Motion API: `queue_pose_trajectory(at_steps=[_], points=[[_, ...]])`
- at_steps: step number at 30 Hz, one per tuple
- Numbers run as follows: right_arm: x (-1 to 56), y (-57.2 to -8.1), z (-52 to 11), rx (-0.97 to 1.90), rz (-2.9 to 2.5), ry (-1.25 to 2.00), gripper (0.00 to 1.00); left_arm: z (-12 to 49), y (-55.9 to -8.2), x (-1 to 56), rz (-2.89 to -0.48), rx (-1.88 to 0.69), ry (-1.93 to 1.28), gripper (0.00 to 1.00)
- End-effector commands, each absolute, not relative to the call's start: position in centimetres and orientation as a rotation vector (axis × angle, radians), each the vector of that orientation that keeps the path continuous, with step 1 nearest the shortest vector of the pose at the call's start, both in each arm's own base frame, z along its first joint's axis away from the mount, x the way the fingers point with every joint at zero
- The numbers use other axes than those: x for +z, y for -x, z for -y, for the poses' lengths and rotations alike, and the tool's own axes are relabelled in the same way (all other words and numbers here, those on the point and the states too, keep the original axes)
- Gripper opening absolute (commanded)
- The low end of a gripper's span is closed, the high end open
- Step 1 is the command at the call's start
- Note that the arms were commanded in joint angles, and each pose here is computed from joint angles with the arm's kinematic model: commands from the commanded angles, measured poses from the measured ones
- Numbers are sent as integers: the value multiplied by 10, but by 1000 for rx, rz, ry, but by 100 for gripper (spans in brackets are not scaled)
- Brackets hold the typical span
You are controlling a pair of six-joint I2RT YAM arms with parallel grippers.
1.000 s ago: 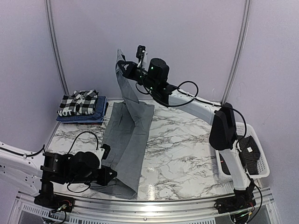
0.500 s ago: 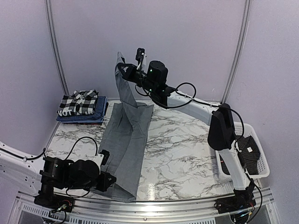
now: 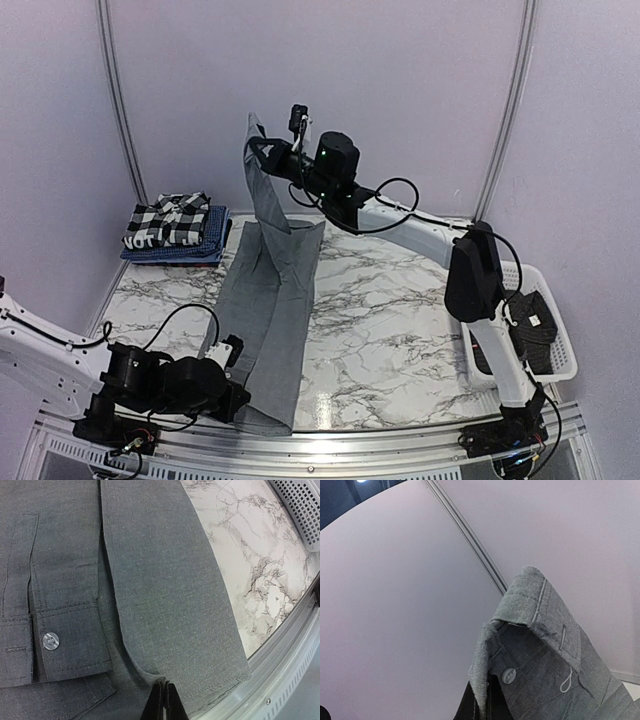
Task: Fold and stack the long sleeve shirts
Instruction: Fold the 1/3-folded shirt at the center of the board.
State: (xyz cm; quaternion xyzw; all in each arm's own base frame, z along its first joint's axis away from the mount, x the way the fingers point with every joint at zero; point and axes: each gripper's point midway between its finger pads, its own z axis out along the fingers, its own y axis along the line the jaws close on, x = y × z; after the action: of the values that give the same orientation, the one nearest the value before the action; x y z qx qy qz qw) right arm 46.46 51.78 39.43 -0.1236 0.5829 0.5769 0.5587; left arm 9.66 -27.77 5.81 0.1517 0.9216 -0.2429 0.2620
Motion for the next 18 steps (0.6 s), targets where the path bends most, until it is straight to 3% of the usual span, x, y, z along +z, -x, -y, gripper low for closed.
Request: queue_pose_trajectory(at_steps=[1,6,18], points=[[406,-454,-516,1392,-1344,311,0,285,-92,58,-2506,-663,-405,0],[402,-453,-517,1392,-1352,326,0,279,-97,63,-2482,-663,-355,0],[460,-427,-503,1420,-1219,350,0,278,-100,78,-2442,-689,-355,0]])
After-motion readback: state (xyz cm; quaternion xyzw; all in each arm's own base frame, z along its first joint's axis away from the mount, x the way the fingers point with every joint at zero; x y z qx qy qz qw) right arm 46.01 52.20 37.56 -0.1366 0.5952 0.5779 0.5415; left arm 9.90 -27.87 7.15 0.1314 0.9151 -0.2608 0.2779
